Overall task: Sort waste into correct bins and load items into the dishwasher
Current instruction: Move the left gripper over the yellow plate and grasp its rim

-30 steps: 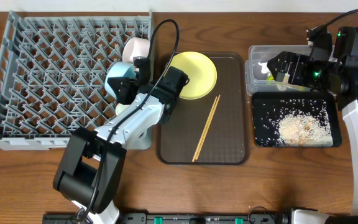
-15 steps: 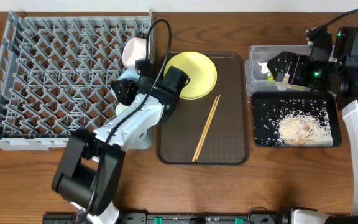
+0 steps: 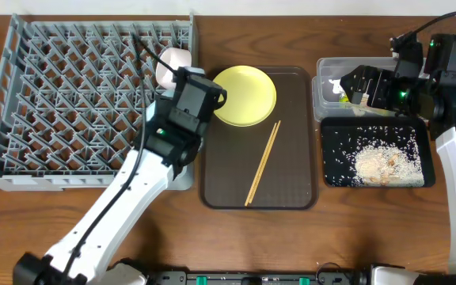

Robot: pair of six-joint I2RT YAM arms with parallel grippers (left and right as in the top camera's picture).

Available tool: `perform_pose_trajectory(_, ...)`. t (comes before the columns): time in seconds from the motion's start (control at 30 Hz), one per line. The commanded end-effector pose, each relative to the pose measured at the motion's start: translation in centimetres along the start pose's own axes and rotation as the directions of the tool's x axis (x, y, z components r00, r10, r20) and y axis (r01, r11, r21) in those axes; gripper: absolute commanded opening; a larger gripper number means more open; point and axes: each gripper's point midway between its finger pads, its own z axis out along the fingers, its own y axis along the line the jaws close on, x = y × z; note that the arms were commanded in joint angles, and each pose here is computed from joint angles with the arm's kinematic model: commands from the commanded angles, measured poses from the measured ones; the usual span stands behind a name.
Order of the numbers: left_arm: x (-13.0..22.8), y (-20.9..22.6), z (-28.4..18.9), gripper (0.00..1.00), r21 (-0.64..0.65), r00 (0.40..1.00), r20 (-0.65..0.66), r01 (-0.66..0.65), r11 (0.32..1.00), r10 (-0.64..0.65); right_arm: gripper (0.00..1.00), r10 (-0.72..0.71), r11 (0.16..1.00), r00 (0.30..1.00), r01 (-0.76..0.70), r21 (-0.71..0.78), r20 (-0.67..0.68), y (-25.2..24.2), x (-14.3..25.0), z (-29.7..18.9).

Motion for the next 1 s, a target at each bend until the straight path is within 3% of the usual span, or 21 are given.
perform_pose_trajectory(0.0, -0.5, -3.1, -1.2, 0.64, 0.201, 1.000, -0.006, 0.001, 0.980, 0.000, 0.99, 0.002, 1.000, 1.000, -0.002, -0.005, 0.000, 0.3, 0.0, 0.0)
perform_pose_trajectory(0.27, -3.2, -6.8, -4.1, 0.64, 0.433, 1.000, 0.012, -0.019, 0.901, 0.016, 0.99, 0.003, 1.000, 1.000, -0.003, -0.005, 0.001, 0.2, 0.0, -0.1)
perform_pose_trajectory(0.47, -2.8, -9.5, -2.7, 0.64, 0.470, 0.985, -0.171, 0.081, 0.879, 0.001, 0.99, 0.002, 1.000, 1.000, -0.002, -0.005, 0.000, 0.2, 0.0, -0.1)
perform_pose_trajectory(0.57, -2.1, -11.0, -0.5, 0.64, 0.406, 0.960, -0.279, 0.136, 0.904, -0.019, 0.99, 0.002, 1.000, 1.000, -0.002, -0.005, 0.000, 0.2, 0.0, -0.1)
perform_pose_trajectory(0.67, -0.9, -12.1, 3.2, 0.64, 0.280, 0.921, -0.369, 0.239, 0.930, -0.126, 0.99, 0.003, 1.000, 1.000, -0.003, -0.001, 0.002, 0.1, 0.0, -0.1)
perform_pose_trajectory(0.73, 0.1, -12.7, 4.9, 0.63, 0.226, 0.885, -0.421, 0.317, 0.921, -0.201, 0.99, 0.003, 1.000, 1.000, -0.003, 0.000, 0.001, 0.1, 0.0, -0.1)
perform_pose_trajectory(0.9, 2.7, -14.1, 9.0, 0.50, 0.097, 0.792, -0.500, 0.453, 0.886, -0.350, 0.99, 0.003, 1.000, 1.000, -0.003, 0.000, 0.001, 0.1, 0.0, -0.1)
perform_pose_trajectory(0.97, 3.0, -14.7, 10.1, 0.49, 0.087, 0.782, -0.502, 0.471, 0.878, -0.370, 0.99, 0.003, 1.000, 1.000, -0.003, -0.001, 0.000, 0.2, 0.0, -0.1)
